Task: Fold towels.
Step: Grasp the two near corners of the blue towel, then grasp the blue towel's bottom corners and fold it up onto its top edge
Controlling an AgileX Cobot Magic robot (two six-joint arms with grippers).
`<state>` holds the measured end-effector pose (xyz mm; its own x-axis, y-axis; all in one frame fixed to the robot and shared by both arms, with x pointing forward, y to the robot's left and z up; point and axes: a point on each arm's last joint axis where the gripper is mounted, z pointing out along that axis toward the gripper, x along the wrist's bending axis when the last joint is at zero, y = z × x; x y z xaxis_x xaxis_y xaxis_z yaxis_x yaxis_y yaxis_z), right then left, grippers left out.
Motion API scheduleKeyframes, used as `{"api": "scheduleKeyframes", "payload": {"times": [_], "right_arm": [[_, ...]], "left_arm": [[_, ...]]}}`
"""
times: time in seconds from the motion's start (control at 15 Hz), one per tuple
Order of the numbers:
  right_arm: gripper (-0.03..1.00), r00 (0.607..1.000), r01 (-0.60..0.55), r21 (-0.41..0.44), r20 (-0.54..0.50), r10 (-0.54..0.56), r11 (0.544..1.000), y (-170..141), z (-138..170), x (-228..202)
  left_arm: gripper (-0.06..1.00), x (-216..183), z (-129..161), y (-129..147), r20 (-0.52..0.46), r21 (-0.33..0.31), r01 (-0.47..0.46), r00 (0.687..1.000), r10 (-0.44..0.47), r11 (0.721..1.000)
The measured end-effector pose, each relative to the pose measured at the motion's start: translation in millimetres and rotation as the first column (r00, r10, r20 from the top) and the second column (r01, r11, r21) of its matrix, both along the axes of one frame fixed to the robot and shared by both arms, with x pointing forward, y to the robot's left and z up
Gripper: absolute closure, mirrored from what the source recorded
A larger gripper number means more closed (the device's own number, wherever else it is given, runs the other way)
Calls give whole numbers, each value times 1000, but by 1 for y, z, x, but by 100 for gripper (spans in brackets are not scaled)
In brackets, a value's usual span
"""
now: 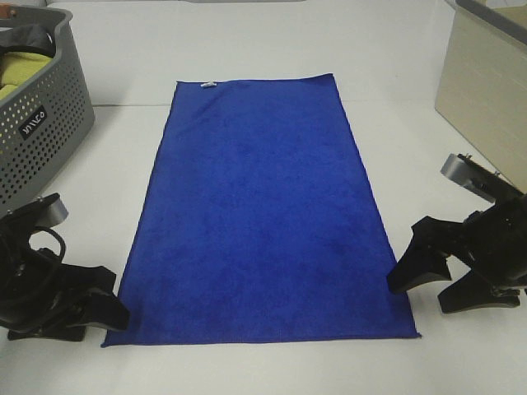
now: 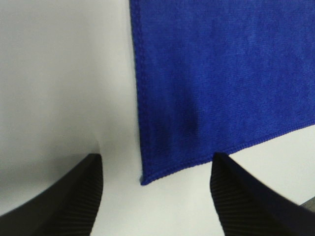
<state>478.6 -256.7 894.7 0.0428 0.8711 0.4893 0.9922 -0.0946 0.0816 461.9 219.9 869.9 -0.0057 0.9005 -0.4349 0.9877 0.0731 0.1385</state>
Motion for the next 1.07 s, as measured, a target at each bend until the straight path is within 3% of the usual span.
{"api": "scheduleKeyframes", "payload": {"times": [0.2,0.4,0.53,0.67,0.8,0.87,1.07], "right_arm": [[23,998,3,16,-59,-2,1000,4,-18,1],[25,998,-38,24,-49,39,999,32,-24,3],[31,999,-5,16,-34,5,1000,39,-25,6],[52,1000,27,-24,-8,-27,999,36,-28,9],[80,998,63,-54,-2,-63,997,34,-31,11],[93,998,67,-60,-4,-67,996,33,-32,11],[97,998,61,-48,-17,-62,997,34,-31,10]], "left_arm": [[34,11,-3,-12,13,-27,6,1000,-6,1000],[34,22,-5,-25,25,-41,33,999,-32,999],[40,28,-8,-30,20,-54,37,999,-36,998],[66,29,-11,-29,19,-36,32,999,-31,999],[90,30,-13,-27,21,-20,27,999,-26,999],[94,30,-13,-27,24,-16,25,999,-25,1000],[94,29,-6,-28,43,-25,42,998,-41,999]]}}
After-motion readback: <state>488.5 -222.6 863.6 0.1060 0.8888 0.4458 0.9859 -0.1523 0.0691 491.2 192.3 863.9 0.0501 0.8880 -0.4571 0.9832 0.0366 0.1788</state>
